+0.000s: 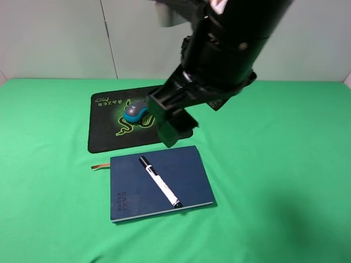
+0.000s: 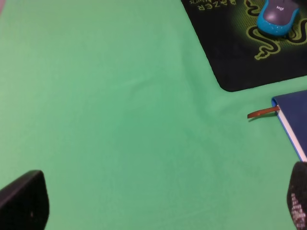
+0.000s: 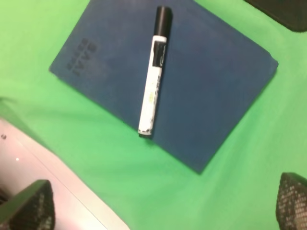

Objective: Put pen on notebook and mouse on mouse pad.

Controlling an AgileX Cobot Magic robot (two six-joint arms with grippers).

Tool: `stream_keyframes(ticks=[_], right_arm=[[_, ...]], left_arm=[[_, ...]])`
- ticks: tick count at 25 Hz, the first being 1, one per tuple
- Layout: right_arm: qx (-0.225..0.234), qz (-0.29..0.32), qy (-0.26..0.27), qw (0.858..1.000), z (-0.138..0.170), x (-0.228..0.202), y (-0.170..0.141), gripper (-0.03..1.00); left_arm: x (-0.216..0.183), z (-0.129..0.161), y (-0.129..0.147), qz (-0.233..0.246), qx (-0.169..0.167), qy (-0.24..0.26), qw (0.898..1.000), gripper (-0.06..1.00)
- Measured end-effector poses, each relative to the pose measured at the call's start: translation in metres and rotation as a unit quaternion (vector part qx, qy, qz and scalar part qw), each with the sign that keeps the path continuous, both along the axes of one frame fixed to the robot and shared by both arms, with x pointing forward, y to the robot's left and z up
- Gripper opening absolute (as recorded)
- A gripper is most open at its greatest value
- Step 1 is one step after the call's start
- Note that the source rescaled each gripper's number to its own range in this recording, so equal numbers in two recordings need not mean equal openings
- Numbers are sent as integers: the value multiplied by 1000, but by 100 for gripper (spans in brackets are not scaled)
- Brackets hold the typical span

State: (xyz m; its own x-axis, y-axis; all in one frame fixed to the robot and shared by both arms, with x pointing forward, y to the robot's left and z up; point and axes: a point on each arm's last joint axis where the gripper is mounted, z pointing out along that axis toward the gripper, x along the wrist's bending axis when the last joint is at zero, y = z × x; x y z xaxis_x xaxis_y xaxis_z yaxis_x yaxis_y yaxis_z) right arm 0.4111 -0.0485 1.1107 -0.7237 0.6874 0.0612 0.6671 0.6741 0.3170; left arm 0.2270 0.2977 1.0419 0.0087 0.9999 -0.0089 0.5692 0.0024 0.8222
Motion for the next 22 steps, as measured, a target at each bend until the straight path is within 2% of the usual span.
stream_keyframes(ticks=[7,13,20,22], right_arm=[[-8,42,-9,999,0,-27,-39,100],[-16,48,-7,999,-10,-51,-73,100],[7,48,-26,998,-12,-80,-115,100],[27,47,-42,998,-10,-89,-128,100]], left_arm=[[0,0,0,0,0,0,1000,100],[0,0,0,0,0,0,1000,100],[0,0,0,0,0,0,1000,100],[0,0,0,0,0,0,1000,100]])
